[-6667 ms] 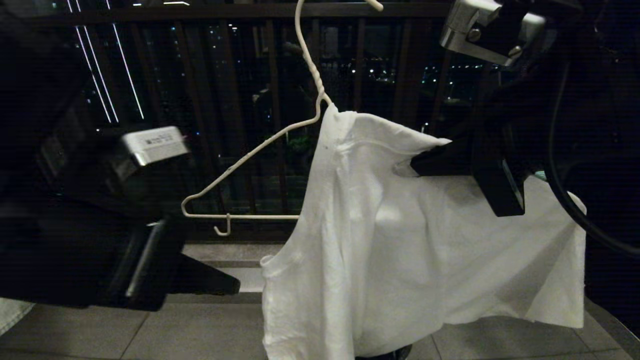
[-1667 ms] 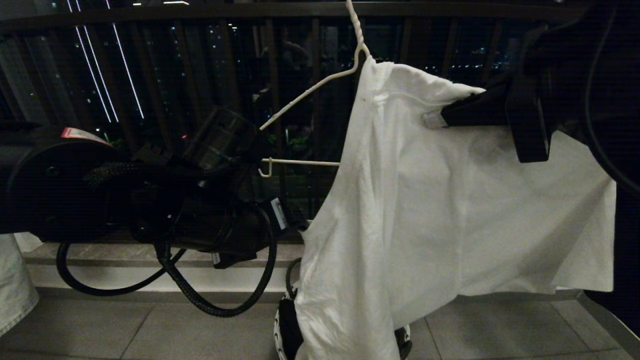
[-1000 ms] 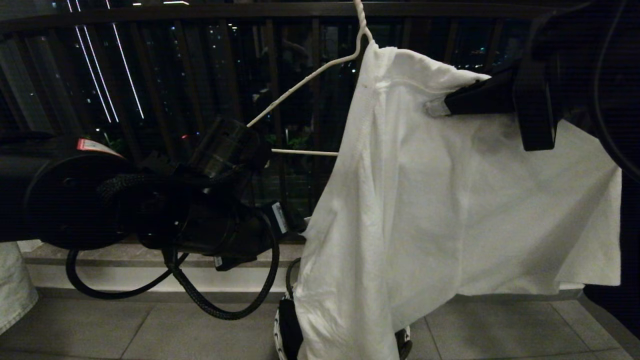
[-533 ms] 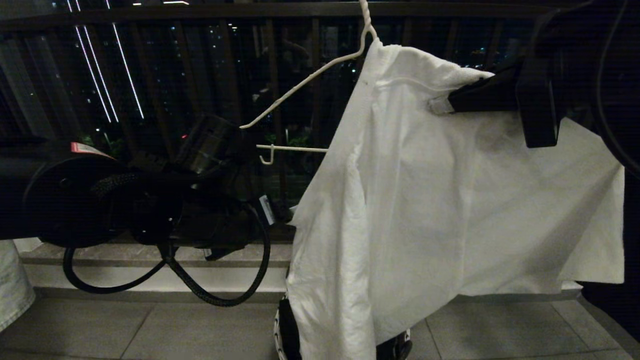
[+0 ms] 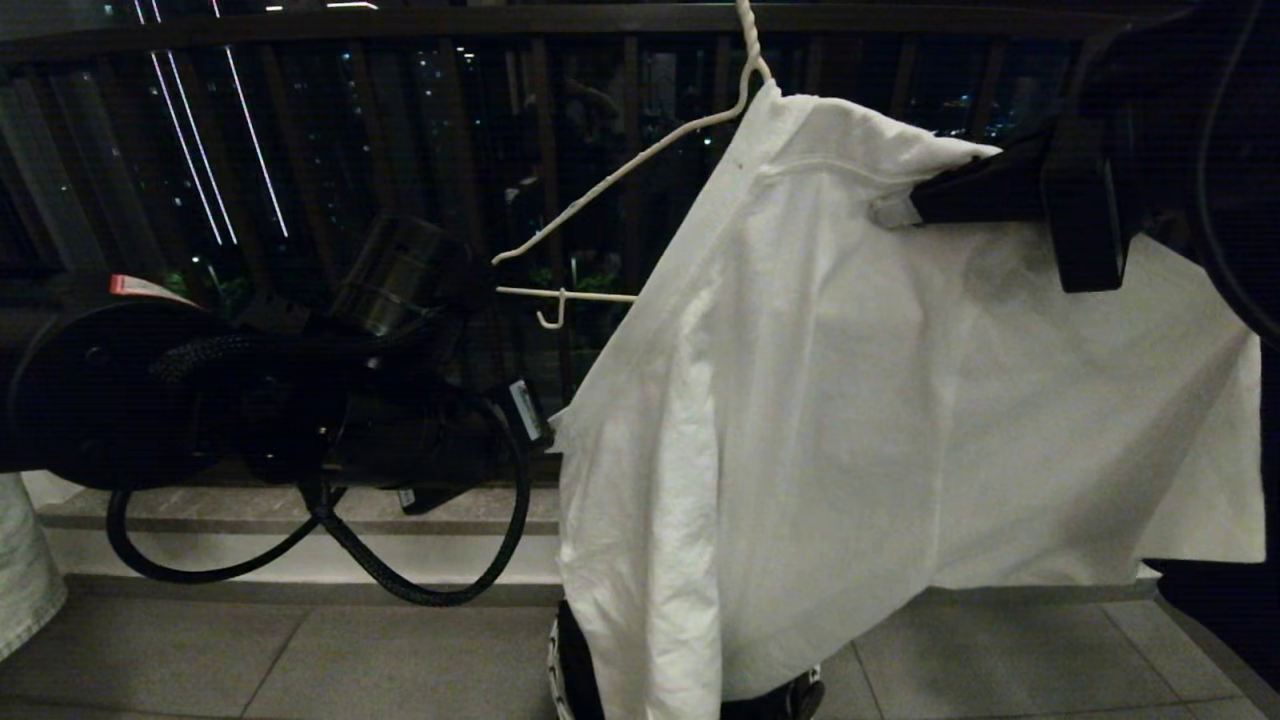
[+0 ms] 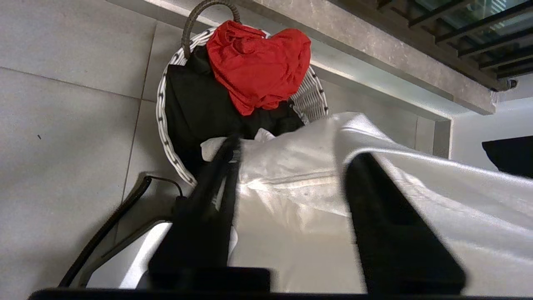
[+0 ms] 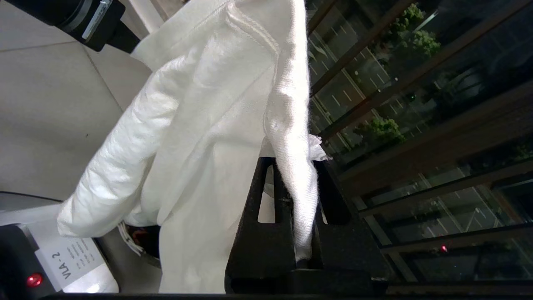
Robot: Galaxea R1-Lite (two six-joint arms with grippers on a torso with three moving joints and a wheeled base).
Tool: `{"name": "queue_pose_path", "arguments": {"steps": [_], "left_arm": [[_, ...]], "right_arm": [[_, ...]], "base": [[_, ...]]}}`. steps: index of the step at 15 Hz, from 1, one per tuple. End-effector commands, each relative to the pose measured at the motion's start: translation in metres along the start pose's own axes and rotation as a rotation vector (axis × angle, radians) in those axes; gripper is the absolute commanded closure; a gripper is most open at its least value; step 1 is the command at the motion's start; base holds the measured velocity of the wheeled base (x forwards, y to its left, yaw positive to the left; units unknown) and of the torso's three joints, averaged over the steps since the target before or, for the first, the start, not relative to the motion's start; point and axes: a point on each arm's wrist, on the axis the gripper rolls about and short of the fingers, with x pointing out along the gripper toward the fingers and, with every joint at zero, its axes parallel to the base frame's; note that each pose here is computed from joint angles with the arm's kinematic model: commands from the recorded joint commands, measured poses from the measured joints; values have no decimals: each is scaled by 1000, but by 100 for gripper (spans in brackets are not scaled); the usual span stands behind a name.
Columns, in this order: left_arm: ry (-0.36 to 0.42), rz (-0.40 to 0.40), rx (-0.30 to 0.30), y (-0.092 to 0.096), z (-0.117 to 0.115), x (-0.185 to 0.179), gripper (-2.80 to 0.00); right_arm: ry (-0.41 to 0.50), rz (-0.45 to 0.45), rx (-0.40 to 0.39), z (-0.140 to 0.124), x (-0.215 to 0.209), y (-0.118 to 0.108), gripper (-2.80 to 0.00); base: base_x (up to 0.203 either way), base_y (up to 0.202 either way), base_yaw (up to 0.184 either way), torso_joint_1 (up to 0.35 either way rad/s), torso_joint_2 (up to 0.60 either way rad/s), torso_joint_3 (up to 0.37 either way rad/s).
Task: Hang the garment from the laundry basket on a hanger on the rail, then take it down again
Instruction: Hang the clothes on the clothes rack
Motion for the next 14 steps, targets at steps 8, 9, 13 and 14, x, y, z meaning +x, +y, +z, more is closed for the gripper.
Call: {"name": "queue_pose_path", "arguments": {"steps": [8, 9, 13, 14], "left_arm": [[-51, 57, -16, 18, 24, 6, 0], [-50, 63, -19, 18, 25, 9, 0], [-52, 69, -18, 19, 26, 12, 0], [-54, 73, -21, 20, 28, 12, 0]], "right_arm": [[-22, -23, 24, -1, -20, -3, 0], [-25, -22, 24, -1, -23, -3, 0], [-27, -24, 26, -4, -31, -2, 0], [-30, -23, 25, -4, -32, -2, 0]], "base": [[0, 0, 0, 0, 0, 0], [0, 0, 0, 0, 0, 0], [0, 0, 0, 0, 0, 0], [0, 0, 0, 0, 0, 0]]}}
